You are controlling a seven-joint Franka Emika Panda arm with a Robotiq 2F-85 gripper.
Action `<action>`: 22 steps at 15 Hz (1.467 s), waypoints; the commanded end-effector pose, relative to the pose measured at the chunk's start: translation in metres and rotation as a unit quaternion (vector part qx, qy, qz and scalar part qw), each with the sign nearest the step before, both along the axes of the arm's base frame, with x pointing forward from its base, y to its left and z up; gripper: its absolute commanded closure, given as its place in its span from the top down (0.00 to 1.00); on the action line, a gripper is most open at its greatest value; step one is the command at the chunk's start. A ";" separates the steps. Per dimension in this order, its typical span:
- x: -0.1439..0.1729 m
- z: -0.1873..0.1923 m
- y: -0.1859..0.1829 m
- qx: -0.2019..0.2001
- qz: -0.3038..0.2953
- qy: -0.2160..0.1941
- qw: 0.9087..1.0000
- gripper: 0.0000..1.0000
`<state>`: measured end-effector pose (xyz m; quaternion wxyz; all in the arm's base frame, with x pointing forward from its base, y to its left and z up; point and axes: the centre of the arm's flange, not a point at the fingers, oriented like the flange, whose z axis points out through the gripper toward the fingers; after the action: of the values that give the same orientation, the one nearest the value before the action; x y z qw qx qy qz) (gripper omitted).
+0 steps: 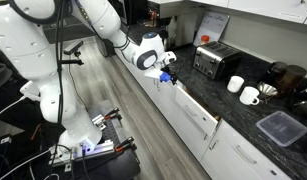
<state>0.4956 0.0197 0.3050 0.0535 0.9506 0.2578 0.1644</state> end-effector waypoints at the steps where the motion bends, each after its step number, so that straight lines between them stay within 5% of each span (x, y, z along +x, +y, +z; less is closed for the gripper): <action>1: 0.027 -0.018 -0.013 -0.002 0.096 -0.026 0.995 1.00; 10: 0.043 -0.031 -0.020 -0.029 0.292 -0.014 0.956 1.00; 16: 0.043 -0.029 -0.088 -0.079 0.292 -0.012 0.953 1.00; 22: 0.041 -0.031 -0.083 -0.073 0.282 -0.010 0.957 1.00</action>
<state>0.5361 -0.0635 0.2736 0.0767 0.8310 0.5261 0.1635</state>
